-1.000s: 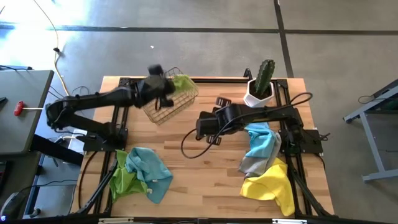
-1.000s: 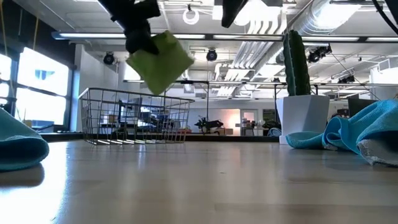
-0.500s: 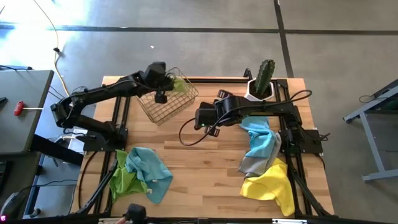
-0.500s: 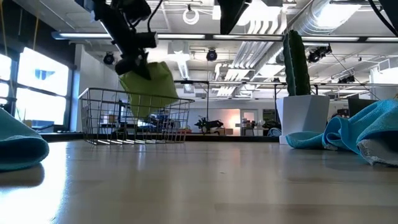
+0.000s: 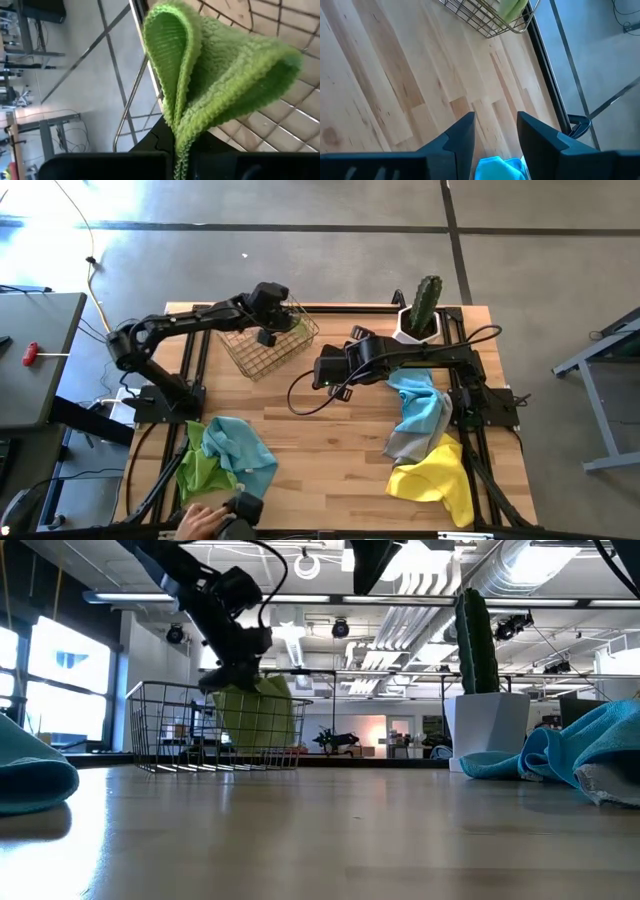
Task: Fold microfiber towels
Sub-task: Put the folded light green microfiber towel into the wire basket
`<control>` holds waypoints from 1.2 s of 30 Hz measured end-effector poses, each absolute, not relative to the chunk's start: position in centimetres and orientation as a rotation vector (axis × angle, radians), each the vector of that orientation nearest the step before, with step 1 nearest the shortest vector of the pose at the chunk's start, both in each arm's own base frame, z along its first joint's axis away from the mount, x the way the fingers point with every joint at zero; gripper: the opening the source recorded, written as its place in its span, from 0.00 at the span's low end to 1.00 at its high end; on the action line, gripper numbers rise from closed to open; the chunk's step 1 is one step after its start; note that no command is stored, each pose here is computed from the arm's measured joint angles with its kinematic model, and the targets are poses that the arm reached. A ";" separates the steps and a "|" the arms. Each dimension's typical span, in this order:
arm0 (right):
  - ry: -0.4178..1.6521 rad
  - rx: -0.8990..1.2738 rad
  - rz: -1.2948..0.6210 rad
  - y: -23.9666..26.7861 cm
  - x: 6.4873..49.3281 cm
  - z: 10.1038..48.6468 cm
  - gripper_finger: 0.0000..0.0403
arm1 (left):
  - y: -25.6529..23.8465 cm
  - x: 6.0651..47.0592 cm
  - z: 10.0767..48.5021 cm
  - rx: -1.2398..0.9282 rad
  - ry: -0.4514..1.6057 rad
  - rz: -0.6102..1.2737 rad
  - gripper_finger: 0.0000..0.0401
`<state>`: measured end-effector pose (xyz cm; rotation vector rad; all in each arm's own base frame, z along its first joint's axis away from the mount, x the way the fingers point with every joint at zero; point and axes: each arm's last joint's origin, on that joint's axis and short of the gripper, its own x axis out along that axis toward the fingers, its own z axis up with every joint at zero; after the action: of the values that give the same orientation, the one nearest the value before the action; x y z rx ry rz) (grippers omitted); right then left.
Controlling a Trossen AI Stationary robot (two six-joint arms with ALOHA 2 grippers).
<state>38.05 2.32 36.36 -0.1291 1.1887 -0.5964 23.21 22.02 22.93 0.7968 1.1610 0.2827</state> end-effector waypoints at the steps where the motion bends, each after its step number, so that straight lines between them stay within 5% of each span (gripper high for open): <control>1: 1.189 -0.129 -0.596 2.3 38.0 36.4 0.34 | 22.2 23.3 22.5 0.804 1.173 0.268 0.00; 14: 1.192 -0.138 -0.591 2.3 38.1 36.4 0.34 | 21.4 22.4 19.6 0.724 1.381 0.024 0.02; 36: 1.195 -0.161 -0.574 2.3 38.1 36.4 0.34 | 20.2 21.3 18.9 0.431 1.484 0.075 0.23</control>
<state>38.13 2.30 36.35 -0.1615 1.1949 -0.5737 21.26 20.16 18.95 0.4307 1.4839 0.0746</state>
